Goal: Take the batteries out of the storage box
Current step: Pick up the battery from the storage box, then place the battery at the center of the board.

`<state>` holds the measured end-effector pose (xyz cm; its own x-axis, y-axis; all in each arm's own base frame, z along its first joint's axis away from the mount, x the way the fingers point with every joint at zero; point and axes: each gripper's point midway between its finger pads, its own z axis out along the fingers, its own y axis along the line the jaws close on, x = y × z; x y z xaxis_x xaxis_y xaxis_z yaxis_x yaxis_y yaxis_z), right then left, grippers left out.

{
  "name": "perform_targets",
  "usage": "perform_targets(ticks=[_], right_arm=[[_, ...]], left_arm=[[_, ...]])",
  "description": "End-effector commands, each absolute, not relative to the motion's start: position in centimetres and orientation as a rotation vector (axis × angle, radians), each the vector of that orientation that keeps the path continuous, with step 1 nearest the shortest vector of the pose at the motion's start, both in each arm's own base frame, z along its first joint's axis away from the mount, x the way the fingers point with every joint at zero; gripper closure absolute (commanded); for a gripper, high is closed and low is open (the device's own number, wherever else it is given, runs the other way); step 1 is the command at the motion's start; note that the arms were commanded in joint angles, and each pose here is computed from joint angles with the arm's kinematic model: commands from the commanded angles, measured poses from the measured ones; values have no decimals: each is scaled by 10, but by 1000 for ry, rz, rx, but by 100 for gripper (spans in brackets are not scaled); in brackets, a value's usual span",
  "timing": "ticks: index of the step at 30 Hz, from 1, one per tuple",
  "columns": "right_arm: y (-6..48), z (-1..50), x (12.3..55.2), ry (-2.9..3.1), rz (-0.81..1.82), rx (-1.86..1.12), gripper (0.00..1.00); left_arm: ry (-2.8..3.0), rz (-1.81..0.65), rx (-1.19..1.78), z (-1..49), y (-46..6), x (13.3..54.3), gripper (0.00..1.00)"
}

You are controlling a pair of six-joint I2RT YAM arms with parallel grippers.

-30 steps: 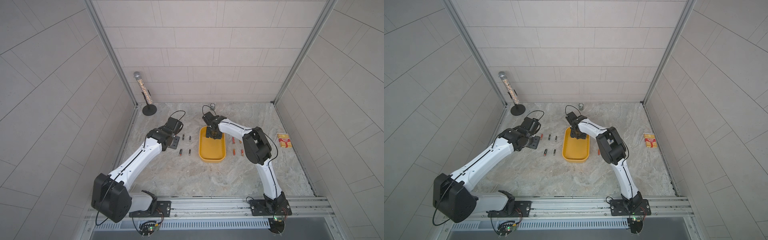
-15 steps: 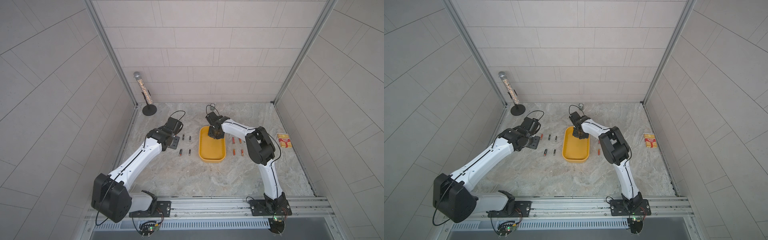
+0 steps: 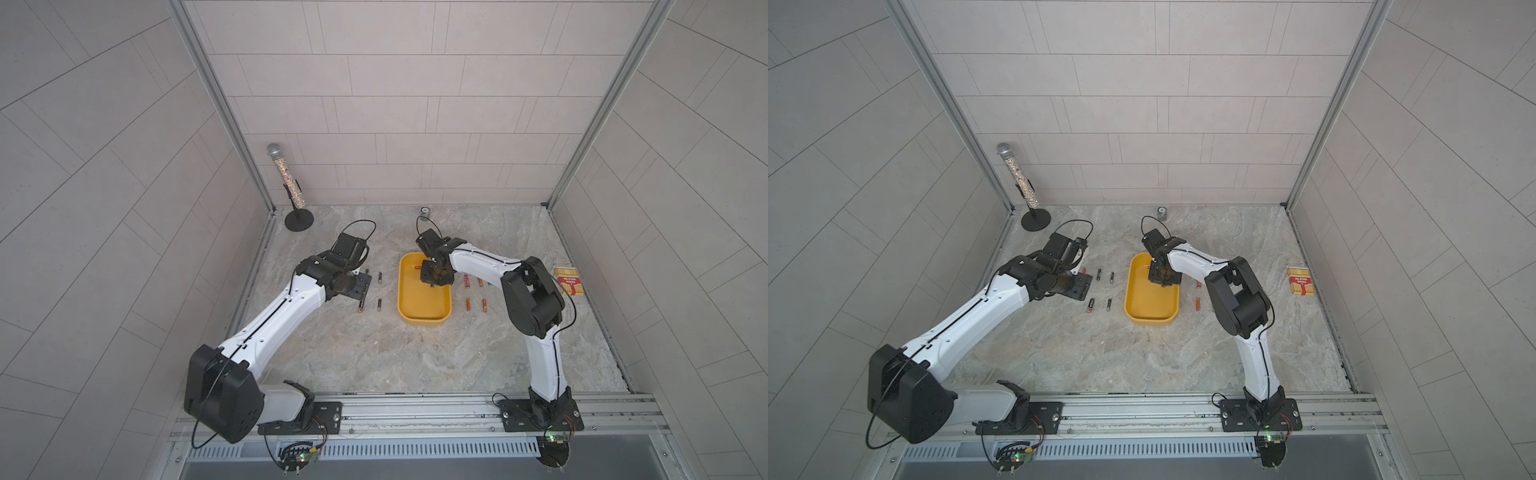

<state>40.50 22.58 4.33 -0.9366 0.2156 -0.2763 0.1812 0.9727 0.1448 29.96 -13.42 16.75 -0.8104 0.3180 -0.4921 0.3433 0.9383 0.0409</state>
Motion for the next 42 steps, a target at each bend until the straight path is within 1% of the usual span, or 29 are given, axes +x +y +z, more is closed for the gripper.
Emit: perform_targets(ticks=[1,3,6,10,13,15,18,22,24,27,36,42], right_arm=[[226,88,400,2774,228,233,100],[225,102,397,2758,267,219,100],[220,121,394,2736,340,223,100],[201,140,391,2714,413,248,100],[173,146,386,2711,394,278,100],[145,143,378,2729,337,299,100],[99,130,362,2785,165,298,100],[43,109,333,2853,-51,369,100],[21,98,319,2871,-123,426,100],[12,79,308,2918,-138,445,100],[19,31,305,3036,-131,422,100],[23,20,307,3050,-151,386,100]], left_arm=[[2439,-315,523,202,-171,301,22],[2359,-467,534,214,-192,301,16],[2258,-636,587,227,-225,301,11],[2203,-684,697,234,-259,302,9],[2178,-706,784,237,-287,302,8],[2156,-721,861,236,-310,297,8],[2139,-756,956,230,-342,288,7],[2156,-746,1012,215,-367,282,7],[2173,-742,1013,207,-372,282,7],[2194,-727,1018,197,-371,282,7],[2259,-585,1046,185,-346,278,7],[2297,-514,1048,171,-330,274,7]])
